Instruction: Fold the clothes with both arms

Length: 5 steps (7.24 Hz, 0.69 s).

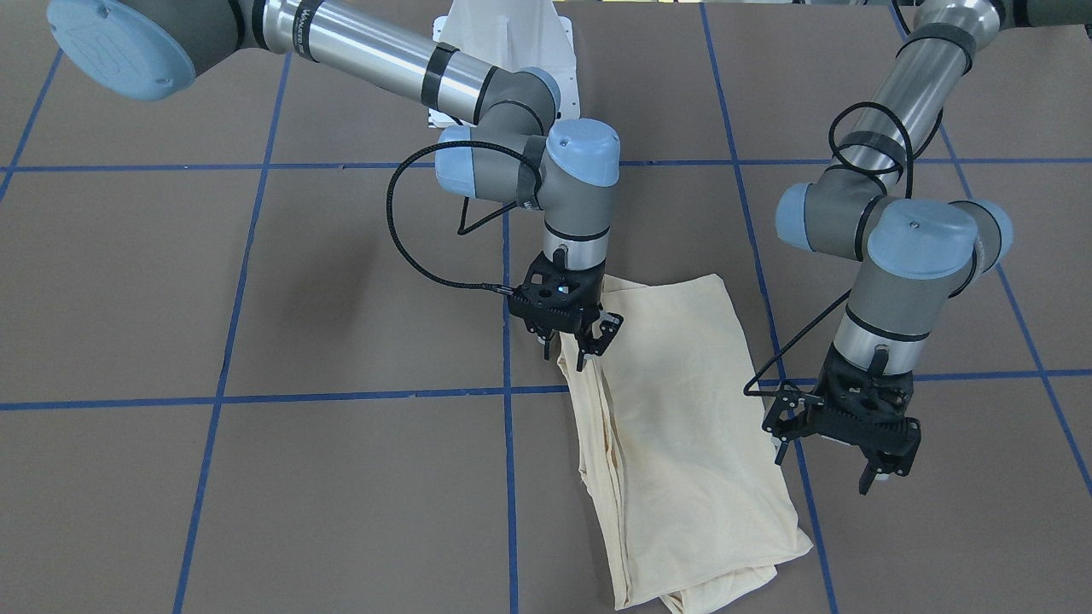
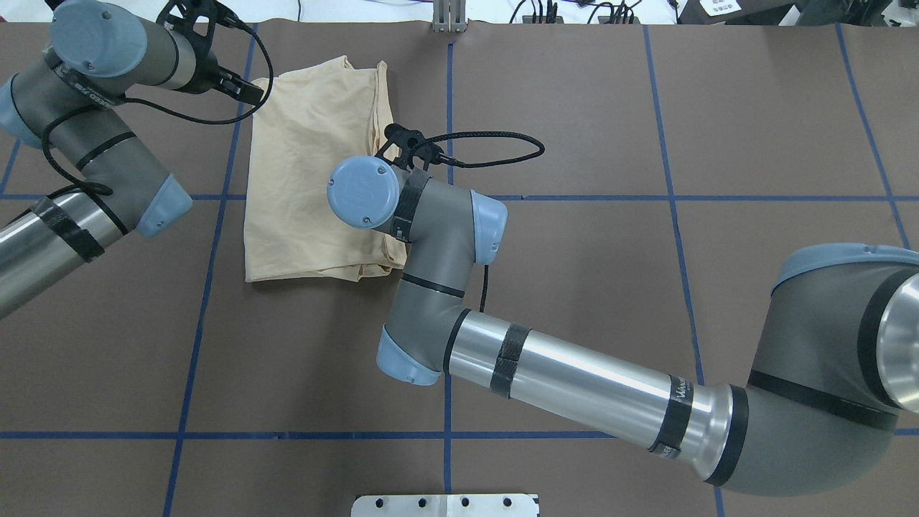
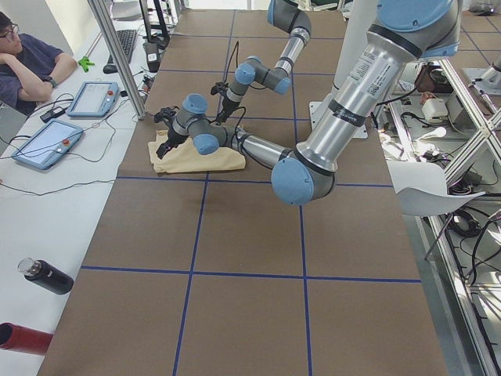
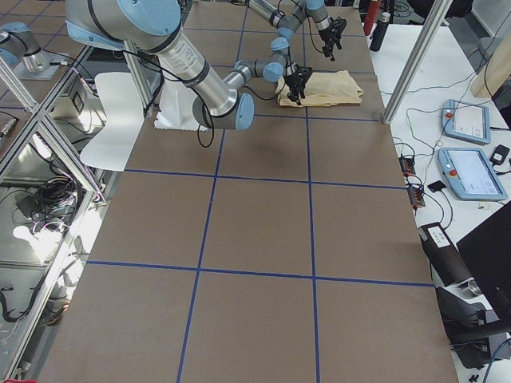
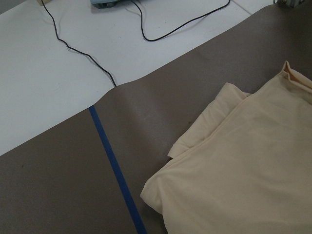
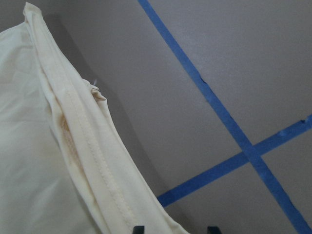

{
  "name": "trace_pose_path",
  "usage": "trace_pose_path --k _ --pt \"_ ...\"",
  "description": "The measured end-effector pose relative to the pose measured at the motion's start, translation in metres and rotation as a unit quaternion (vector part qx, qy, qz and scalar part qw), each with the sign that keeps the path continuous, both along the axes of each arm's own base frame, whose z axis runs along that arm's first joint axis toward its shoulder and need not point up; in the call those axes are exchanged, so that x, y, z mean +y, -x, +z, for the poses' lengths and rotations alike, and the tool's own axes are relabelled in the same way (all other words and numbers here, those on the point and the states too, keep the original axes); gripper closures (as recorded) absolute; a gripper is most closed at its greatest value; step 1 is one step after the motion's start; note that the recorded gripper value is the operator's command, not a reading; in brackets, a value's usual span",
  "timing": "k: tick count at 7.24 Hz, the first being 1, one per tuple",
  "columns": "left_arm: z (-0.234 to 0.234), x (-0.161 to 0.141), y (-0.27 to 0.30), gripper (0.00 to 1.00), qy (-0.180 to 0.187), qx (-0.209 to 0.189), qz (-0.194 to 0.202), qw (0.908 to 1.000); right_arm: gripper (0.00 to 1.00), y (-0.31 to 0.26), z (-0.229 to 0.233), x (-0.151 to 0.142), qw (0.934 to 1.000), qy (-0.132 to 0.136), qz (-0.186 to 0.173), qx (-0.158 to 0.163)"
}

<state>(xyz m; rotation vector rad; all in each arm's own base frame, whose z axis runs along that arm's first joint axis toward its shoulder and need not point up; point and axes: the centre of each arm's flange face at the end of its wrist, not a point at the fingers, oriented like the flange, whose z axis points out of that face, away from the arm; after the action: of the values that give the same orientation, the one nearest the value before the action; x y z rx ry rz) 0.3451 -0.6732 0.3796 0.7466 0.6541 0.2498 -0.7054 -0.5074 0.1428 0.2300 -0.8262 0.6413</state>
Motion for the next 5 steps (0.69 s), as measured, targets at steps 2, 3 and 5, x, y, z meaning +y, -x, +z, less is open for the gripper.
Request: trace_pose_path --k 2,3,5 --pt "0.0000 0.0000 0.0000 0.00 0.000 0.000 0.000 1.0000 0.69 0.0067 0.0040 0.0019 1.0000 -0.003 -0.001 -0.001" --pt "0.0001 0.0000 0.0000 0.00 0.000 0.000 0.000 1.0000 0.82 0.0089 0.0050 0.0036 1.0000 -0.003 -0.002 0.000" --pt "0.0038 0.0011 0.0007 0.00 0.002 -0.001 0.000 1.0000 1.00 0.0127 0.0063 0.0077 1.0000 -0.003 -0.005 0.002"
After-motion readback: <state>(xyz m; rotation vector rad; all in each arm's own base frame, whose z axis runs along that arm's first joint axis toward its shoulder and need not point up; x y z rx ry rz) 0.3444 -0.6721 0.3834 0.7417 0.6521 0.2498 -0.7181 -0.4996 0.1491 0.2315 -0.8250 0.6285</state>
